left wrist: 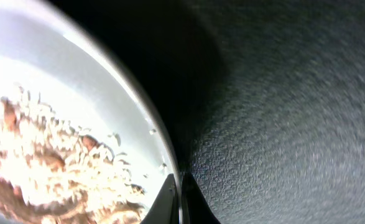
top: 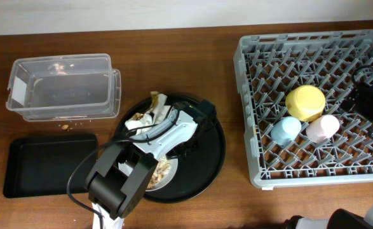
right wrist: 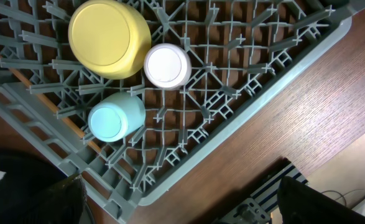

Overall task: Sort waste into correct bins and load items into the dishwasher rack
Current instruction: 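Lift the white bowl with the left gripper off the black tray, then carry the white bowl left over the small black tray, then tilt the white bowl to pour the food scraps onto the small tray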

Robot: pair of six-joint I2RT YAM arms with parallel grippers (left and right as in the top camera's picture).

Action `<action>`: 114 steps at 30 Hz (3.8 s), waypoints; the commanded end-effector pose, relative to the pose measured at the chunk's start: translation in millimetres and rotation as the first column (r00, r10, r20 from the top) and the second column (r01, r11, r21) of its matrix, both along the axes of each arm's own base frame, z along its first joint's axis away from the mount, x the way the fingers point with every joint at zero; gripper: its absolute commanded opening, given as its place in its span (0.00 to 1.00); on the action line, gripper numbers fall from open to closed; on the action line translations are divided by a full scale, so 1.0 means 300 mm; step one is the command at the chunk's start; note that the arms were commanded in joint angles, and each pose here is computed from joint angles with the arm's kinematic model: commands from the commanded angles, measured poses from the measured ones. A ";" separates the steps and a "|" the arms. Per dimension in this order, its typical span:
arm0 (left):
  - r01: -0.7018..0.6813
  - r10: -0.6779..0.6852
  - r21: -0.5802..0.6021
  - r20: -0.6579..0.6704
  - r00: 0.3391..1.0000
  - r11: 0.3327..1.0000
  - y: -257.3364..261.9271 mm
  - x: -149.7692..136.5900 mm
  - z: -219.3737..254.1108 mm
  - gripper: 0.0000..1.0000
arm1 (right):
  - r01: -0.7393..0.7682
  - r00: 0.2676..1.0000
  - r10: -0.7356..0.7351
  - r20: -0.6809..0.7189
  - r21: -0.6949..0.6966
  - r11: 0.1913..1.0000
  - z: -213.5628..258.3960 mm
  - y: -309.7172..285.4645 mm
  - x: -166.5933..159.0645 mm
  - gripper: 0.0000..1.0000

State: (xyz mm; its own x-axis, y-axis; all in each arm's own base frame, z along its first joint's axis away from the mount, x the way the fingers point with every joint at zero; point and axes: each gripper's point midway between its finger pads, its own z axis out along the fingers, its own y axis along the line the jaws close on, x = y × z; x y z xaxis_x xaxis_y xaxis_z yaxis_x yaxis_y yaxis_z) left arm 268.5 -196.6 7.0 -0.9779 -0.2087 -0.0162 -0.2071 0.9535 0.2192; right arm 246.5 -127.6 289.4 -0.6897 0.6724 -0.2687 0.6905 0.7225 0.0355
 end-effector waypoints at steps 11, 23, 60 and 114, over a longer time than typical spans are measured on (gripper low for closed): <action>0.026 -0.023 0.050 -0.052 0.998 0.998 0.017 -0.053 0.056 0.01 | 0.016 1.000 -0.016 -0.003 -0.002 1.000 0.000 -0.008 -0.004 0.99; 0.030 -0.030 0.020 -0.012 0.999 0.999 0.032 -0.073 0.221 0.01 | 0.016 1.000 -0.016 -0.003 -0.002 1.000 0.000 -0.008 -0.004 0.99; -0.240 0.339 -0.507 0.110 0.934 0.828 0.697 0.198 0.489 0.01 | 0.016 1.000 -0.016 -0.003 -0.002 1.000 0.000 -0.008 -0.004 0.99; -0.092 0.760 -0.963 0.140 0.635 0.254 1.127 0.030 0.779 0.01 | 0.016 1.000 -0.016 -0.002 -0.003 1.000 0.001 -0.008 -0.004 0.99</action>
